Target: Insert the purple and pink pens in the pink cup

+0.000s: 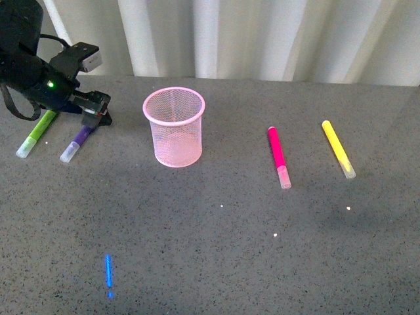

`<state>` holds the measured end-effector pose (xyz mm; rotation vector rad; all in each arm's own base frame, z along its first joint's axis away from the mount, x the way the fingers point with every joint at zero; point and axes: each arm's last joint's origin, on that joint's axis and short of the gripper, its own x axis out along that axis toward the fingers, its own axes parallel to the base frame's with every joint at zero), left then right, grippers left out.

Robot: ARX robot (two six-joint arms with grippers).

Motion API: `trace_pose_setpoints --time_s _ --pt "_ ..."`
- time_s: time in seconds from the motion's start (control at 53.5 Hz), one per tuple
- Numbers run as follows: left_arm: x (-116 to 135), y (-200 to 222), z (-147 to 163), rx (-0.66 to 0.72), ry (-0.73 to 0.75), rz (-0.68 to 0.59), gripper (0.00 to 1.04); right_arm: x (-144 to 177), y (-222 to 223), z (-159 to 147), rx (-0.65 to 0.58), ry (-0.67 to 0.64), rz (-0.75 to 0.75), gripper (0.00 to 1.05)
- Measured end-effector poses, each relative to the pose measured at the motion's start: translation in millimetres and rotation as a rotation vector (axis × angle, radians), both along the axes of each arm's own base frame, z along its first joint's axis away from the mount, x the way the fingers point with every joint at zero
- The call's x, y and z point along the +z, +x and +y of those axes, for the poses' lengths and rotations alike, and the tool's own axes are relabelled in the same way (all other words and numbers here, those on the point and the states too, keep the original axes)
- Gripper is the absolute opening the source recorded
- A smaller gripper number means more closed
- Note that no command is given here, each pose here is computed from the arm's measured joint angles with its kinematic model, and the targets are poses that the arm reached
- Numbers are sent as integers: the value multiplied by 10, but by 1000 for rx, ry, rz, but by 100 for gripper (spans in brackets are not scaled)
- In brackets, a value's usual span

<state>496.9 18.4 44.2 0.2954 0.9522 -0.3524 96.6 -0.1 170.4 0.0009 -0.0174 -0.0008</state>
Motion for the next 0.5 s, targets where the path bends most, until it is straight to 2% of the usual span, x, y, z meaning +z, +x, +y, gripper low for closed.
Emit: trace_pose_setpoints --time_s 0.056,0.224,0.393,0.505 --pt "-5 -5 -29 6 5 9 69 0 0 0 0 0 0 98" --pt "-7 -27 -97 21 7 23 47 0 0 0 0 0 0 98" --pt "16 -80 -144 43 -10 24 17 0 0 0 0 0 0 98" --pt "47 -125 -132 58 -10 26 13 0 0 0 0 0 0 98"
